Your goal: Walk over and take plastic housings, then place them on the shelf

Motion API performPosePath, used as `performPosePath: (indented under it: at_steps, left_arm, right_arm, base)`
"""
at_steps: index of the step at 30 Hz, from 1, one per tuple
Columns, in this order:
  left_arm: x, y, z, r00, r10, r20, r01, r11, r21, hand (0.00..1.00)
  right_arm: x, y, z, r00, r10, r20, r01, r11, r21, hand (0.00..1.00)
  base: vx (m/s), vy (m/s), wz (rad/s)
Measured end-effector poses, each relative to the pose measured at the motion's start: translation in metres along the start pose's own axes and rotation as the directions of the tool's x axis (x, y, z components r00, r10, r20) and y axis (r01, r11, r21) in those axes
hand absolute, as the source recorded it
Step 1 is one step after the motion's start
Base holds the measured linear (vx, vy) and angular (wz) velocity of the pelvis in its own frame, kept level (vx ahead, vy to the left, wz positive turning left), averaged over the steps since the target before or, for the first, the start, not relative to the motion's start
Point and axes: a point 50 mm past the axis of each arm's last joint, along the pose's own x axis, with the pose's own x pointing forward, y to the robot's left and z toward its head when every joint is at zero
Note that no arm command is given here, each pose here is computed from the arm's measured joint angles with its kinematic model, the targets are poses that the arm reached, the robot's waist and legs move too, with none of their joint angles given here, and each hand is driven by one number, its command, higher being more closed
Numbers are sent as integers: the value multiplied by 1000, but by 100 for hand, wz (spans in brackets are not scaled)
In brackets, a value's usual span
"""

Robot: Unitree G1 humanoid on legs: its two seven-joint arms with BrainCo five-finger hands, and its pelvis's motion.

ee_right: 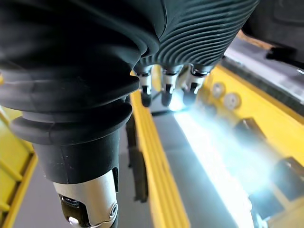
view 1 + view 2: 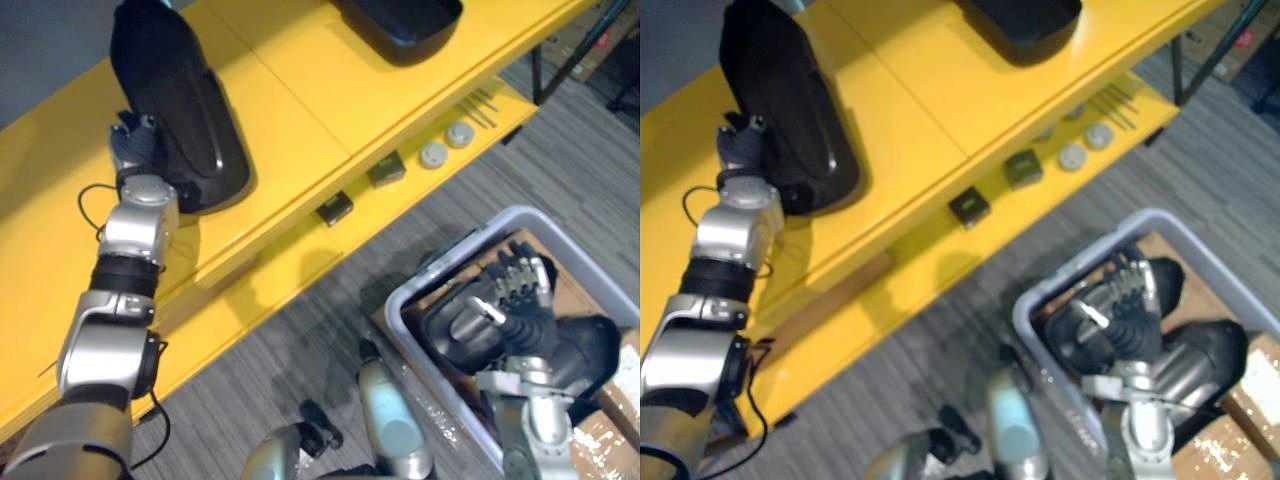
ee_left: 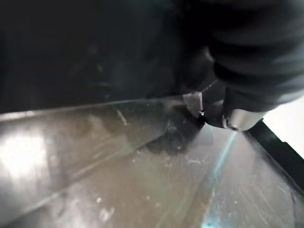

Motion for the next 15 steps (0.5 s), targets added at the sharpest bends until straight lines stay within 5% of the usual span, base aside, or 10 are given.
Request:
performPosePath:
  at_steps: [2,3,15]
  left_arm:
    - [0,1,2,1000,10,-4,-10,1000,29,100]
    - [1,1,5,1000,9,-4,-9,999,35,0]
    - [0,4,3,996,71,-46,-68,995,74,0]
  right_arm:
    - [-1,1,0,1000,-10,-2,10,1000,6,0]
    - [-1,2,2,1000,-18,4,18,1000,11,0]
    - [-3,11,8,1000,0,12,-1,998,68,0]
  base:
    - [-23,8,-7]
    - [-23,8,-3]
    - [-20,15,-1]
